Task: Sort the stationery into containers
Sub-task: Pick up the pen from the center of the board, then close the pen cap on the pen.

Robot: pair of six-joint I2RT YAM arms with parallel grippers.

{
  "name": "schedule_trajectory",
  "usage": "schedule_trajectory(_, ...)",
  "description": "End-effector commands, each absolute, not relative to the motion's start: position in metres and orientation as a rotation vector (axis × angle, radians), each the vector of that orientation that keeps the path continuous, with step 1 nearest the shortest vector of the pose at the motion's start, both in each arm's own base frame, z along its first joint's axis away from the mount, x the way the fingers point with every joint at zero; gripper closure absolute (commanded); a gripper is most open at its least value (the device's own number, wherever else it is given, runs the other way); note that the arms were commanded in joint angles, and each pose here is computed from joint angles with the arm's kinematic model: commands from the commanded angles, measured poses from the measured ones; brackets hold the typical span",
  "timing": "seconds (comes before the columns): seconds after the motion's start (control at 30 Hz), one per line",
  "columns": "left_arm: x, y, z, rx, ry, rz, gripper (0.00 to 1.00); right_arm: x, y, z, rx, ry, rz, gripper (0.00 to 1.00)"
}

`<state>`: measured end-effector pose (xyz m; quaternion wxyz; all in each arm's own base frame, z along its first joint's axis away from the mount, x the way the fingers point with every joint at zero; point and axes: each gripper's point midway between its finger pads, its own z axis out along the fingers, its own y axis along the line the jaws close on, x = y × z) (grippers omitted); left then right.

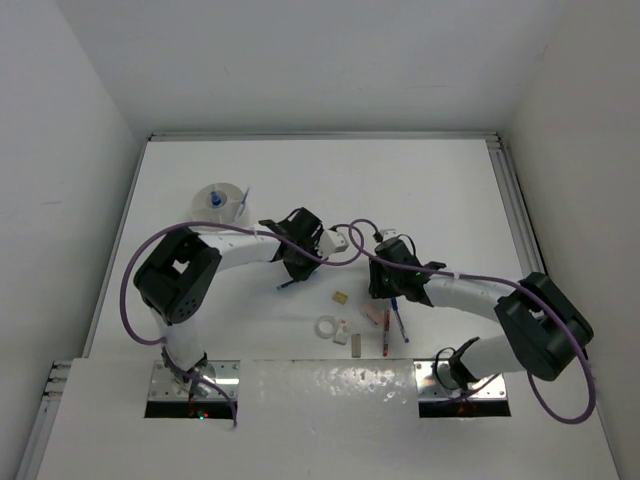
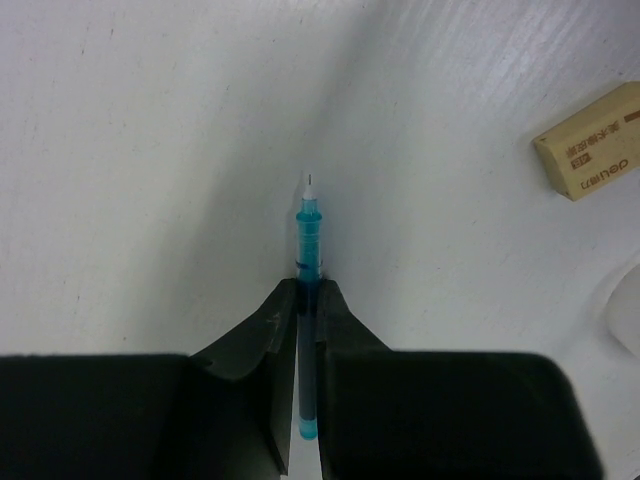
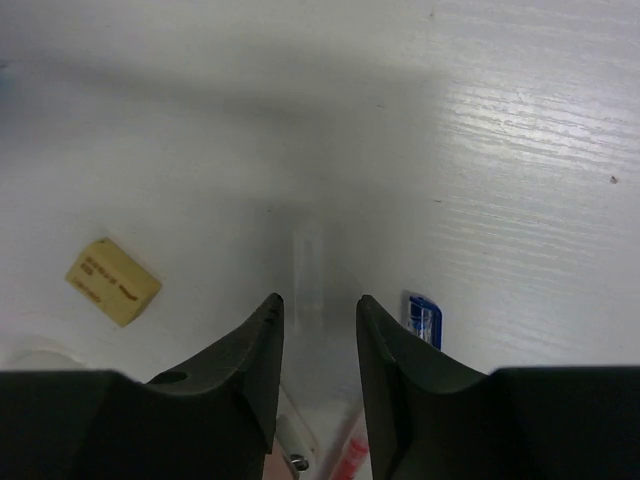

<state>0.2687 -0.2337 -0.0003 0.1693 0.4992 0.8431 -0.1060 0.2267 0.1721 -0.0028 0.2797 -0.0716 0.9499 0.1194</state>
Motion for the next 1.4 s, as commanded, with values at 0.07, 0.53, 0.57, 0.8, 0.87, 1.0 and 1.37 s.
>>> schedule_trajectory(0.07, 0.222, -0.183, -0.025, 1.461, 2.642, -0.231, 1.0, 0.248, 0.174, -0.001, -0.169, 2.513, 0.29, 0.69)
schedule_trajectory(0.53, 0.231, -0.189, 0.003, 1.419, 2.573, -0.266, 1.0, 0.255, 0.174, -0.006, -0.201, 2.549, 0.242, 1.0)
schedule_trajectory(0.57, 0.232, -0.191, 0.007, 1.424, 2.558, -0.277, 1.0, 0.261, 0.176, 0.005, -0.188, 2.519, 0.274, 1.0)
schedule_trajectory(0.8, 0.231, -0.217, 0.058, 1.487, 2.331, -0.463, 1.0, 0.309, 0.219, 0.162, -0.113, 2.117, 0.822, 1.0)
schedule_trajectory(0.87, 0.236, -0.227, 0.085, 1.483, 2.181, -0.489, 1.0, 0.321, 0.224, 0.216, -0.104, 1.969, 0.871, 1.0)
schedule_trajectory(1.0, 0.242, -0.258, 0.137, 1.419, 1.927, -0.607, 1.0, 0.315, 0.226, 0.315, -0.146, 1.572, 0.982, 1.0)
schedule_trajectory(1.37, 0.254, -0.318, 0.312, 1.011, 1.452, -1.091, 1.0, 0.284, 0.239, 0.439, -0.27, 1.084, 1.084, 1.0)
